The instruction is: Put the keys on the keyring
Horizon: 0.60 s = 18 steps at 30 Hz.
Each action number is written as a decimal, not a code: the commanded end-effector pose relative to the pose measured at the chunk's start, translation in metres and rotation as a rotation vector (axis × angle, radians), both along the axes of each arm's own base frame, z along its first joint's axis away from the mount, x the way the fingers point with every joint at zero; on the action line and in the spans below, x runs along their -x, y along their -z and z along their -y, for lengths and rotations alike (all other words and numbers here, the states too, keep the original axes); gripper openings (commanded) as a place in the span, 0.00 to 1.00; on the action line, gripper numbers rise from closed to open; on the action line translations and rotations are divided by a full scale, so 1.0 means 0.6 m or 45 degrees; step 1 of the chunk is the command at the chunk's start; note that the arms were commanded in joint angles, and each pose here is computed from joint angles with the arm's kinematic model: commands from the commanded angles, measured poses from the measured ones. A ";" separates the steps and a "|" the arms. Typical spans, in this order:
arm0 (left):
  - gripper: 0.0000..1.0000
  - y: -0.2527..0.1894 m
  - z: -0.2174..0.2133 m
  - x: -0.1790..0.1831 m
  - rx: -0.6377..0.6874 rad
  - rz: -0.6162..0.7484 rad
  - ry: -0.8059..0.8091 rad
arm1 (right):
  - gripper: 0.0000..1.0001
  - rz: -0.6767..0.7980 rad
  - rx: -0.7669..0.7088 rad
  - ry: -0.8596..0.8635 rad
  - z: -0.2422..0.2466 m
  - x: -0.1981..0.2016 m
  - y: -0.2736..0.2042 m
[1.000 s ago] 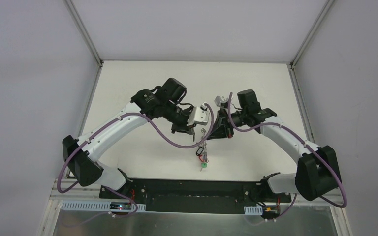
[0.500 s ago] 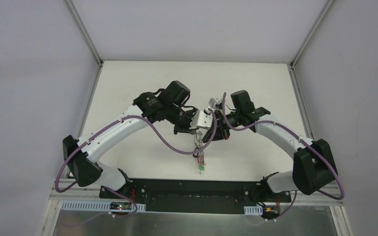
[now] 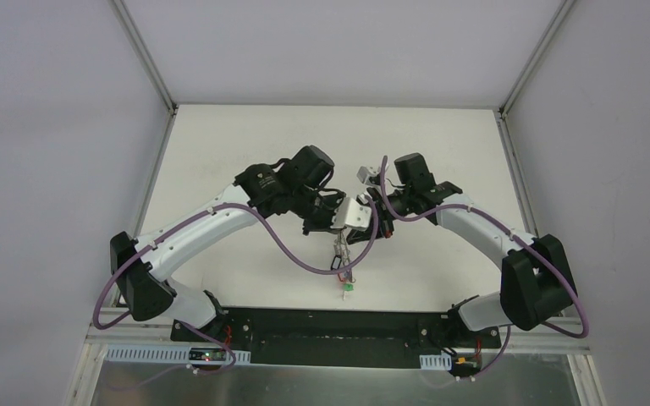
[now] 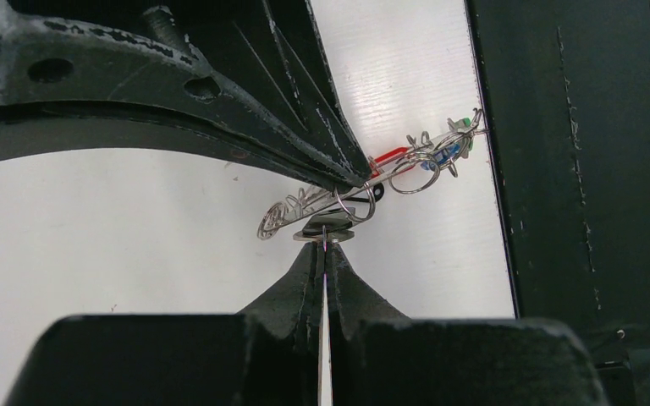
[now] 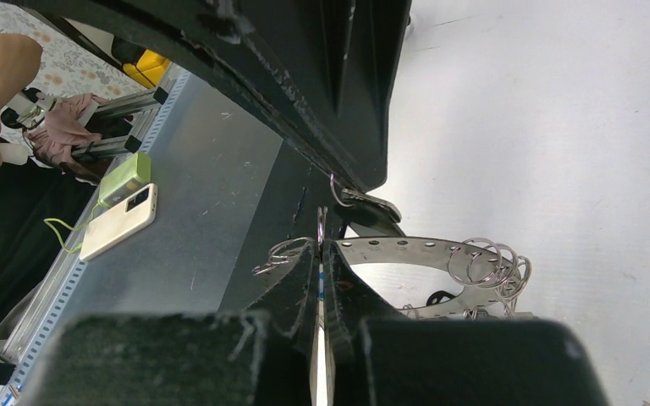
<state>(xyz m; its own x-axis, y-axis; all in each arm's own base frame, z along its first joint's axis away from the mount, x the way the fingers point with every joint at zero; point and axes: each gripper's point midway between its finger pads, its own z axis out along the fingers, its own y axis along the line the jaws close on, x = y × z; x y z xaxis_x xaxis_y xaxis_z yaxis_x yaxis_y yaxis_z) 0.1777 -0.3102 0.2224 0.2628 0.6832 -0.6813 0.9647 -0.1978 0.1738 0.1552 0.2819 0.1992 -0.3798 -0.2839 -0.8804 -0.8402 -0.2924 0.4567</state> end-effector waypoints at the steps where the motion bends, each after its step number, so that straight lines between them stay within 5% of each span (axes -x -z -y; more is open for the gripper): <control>1: 0.00 0.010 0.003 0.009 -0.022 0.012 0.043 | 0.00 0.039 -0.100 -0.069 -0.005 0.005 -0.042; 18: 0.00 0.023 0.001 0.024 -0.064 0.020 0.100 | 0.00 0.036 -0.097 -0.065 -0.006 0.003 -0.043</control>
<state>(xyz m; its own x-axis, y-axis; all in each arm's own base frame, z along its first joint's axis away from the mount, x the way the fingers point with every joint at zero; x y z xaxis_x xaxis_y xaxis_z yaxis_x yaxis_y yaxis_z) 0.1702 -0.3132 0.2170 0.3072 0.6861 -0.6595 0.9512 -0.2430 0.1902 0.1552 0.2820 0.1996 -0.3818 -0.2843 -0.8794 -0.8392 -0.2920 0.4587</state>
